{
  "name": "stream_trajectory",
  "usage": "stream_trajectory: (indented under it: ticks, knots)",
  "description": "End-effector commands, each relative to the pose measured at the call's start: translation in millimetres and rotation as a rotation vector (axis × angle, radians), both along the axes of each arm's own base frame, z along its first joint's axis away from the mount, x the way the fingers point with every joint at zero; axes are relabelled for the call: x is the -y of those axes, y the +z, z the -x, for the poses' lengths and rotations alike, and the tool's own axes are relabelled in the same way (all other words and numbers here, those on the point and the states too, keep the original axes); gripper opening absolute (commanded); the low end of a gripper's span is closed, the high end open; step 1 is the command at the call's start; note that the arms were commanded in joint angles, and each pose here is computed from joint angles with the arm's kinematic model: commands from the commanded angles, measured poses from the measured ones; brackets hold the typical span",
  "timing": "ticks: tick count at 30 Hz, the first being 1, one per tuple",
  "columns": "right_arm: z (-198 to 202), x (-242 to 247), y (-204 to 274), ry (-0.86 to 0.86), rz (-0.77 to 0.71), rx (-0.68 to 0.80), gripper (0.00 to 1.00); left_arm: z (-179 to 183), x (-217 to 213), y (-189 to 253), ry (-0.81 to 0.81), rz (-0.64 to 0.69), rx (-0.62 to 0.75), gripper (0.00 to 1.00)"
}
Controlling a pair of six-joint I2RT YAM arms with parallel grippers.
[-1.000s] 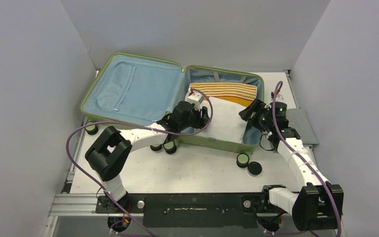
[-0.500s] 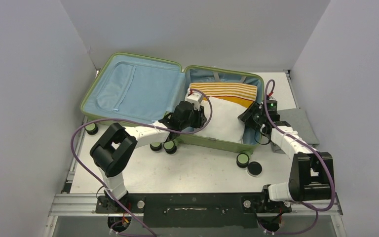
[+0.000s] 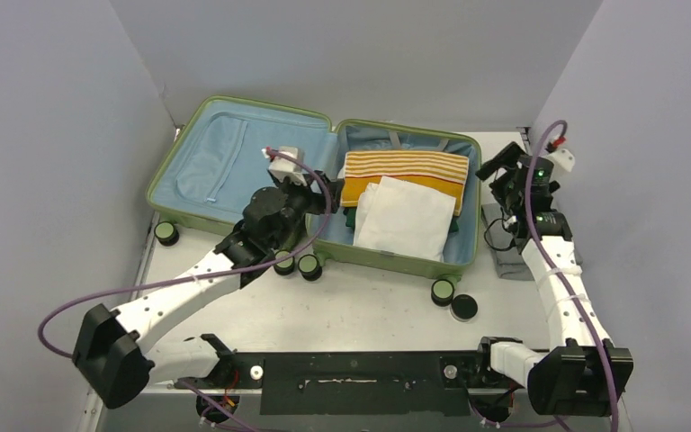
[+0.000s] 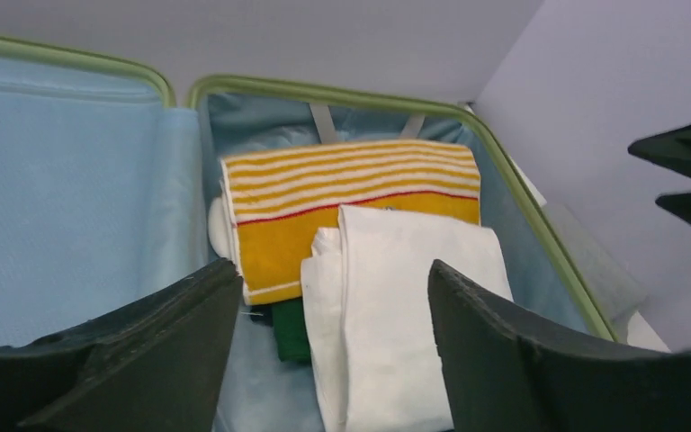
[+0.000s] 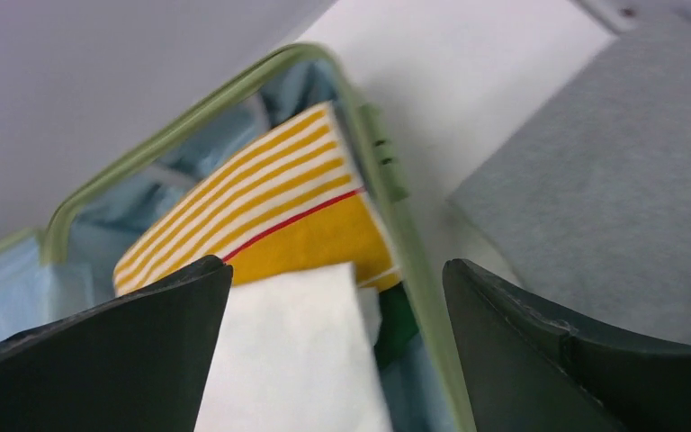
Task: Pack the luggage
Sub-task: Pick up the clothes at the center of the board.
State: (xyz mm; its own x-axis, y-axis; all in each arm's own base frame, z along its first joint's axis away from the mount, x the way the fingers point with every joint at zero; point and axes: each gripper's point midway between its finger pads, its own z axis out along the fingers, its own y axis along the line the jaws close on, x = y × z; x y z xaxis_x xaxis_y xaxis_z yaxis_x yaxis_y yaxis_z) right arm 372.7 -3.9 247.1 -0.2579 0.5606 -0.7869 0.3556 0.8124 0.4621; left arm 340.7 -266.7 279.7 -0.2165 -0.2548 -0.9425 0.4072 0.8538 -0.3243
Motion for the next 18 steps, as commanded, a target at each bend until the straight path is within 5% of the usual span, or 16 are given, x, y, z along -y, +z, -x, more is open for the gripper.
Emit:
stream_trajectory:
  ticks: [1,5,12,18]
  knots:
    - [28.2,68.9,-35.3,-0.378,-0.076,-0.116,0.95,5.7,-32.0,-9.7,0.112,0.001,0.029,0.76]
    - [41.0,94.0,-68.1,-0.507,-0.199,-0.147,1.00,13.3,-37.0,-12.2,0.148,-0.015,0.041,0.88]
    - [55.3,121.3,-124.4,-0.631,-0.379,-0.206,1.00,19.8,-38.7,1.1,0.153,-0.009,0.060,0.89]
    - [78.6,134.6,-158.6,-0.723,-0.391,-0.260,1.00,20.9,-40.6,2.9,0.160,-0.007,0.065,0.89]
